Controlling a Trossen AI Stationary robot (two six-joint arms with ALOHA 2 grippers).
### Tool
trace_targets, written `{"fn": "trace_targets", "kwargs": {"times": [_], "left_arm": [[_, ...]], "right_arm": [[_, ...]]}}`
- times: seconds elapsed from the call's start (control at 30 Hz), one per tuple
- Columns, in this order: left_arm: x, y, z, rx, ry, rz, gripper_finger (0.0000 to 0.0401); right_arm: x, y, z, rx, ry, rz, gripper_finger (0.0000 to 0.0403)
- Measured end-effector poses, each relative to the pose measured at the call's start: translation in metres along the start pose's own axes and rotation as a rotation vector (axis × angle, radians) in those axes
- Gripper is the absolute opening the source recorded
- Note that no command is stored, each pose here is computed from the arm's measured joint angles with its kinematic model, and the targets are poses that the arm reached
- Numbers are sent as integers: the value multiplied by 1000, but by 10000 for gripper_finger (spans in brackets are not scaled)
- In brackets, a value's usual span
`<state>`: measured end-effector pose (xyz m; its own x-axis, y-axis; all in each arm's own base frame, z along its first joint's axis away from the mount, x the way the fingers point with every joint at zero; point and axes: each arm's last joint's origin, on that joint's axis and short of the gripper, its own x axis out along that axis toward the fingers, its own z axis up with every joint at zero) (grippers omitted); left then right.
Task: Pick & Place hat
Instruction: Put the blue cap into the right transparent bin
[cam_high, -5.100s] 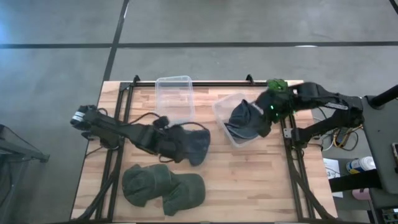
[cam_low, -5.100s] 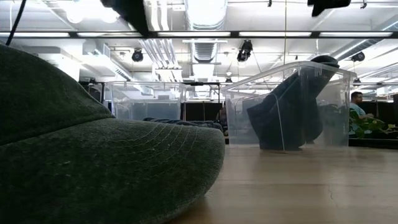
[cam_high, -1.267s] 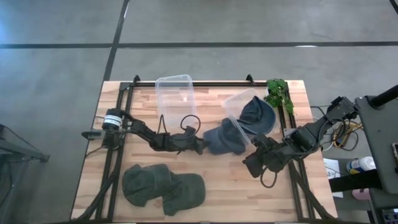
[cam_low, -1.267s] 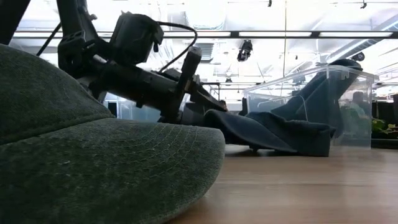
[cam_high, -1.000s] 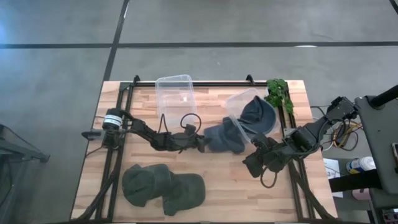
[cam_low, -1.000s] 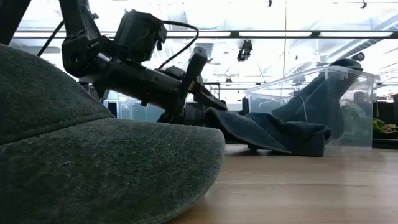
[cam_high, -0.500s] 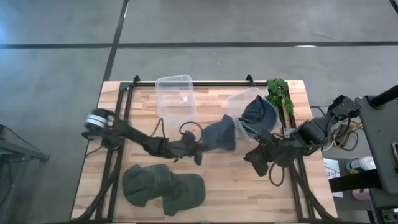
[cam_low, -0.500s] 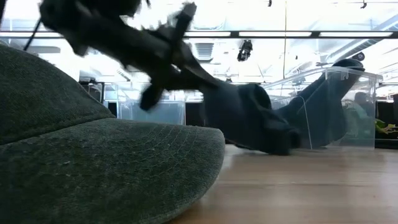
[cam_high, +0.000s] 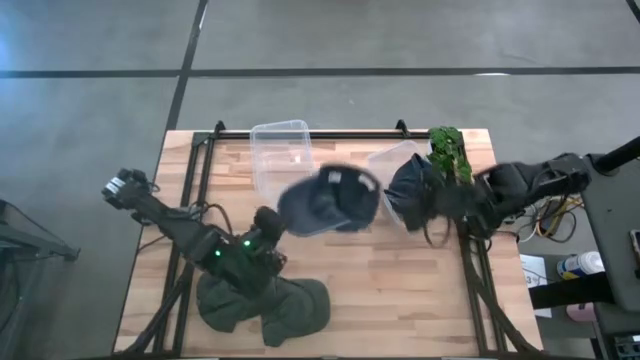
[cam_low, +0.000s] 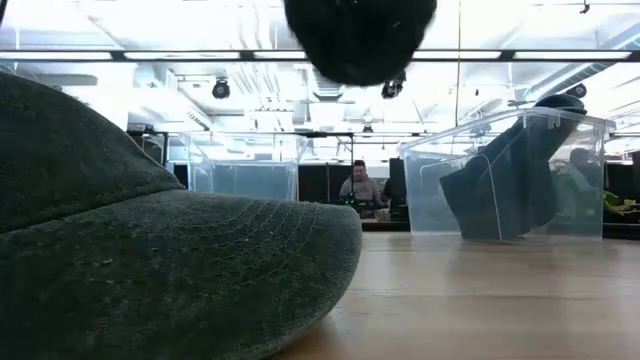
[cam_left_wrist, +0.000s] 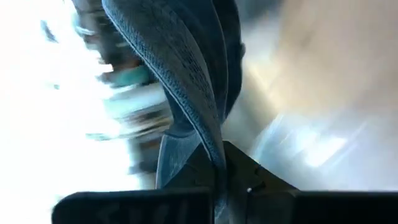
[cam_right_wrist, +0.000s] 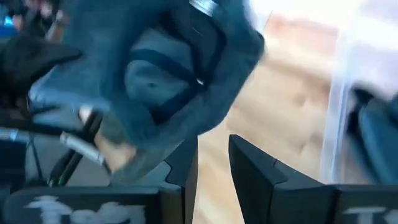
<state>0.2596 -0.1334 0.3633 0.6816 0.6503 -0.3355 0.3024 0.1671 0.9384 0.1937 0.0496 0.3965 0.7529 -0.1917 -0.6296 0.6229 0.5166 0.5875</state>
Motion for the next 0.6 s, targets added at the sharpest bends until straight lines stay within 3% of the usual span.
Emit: {"fn": "trace_targets", "kwargs": {"times": [0.07,0.23,0.4,0.6], "left_arm": [[2,9,2,224,101,50,13],[5,9,17,247,143,72,7],[4,-15,30,333,141,69,8],[-7,-33,34,396,118,73,9]], "right_arm": [[3,-1,17,-4,-48,32,88],[12,8,43,-117,-65,210,83],[19,-8,46,-178,-113,2,74],[12,-28,44,-120,-114,-179,61]]}}
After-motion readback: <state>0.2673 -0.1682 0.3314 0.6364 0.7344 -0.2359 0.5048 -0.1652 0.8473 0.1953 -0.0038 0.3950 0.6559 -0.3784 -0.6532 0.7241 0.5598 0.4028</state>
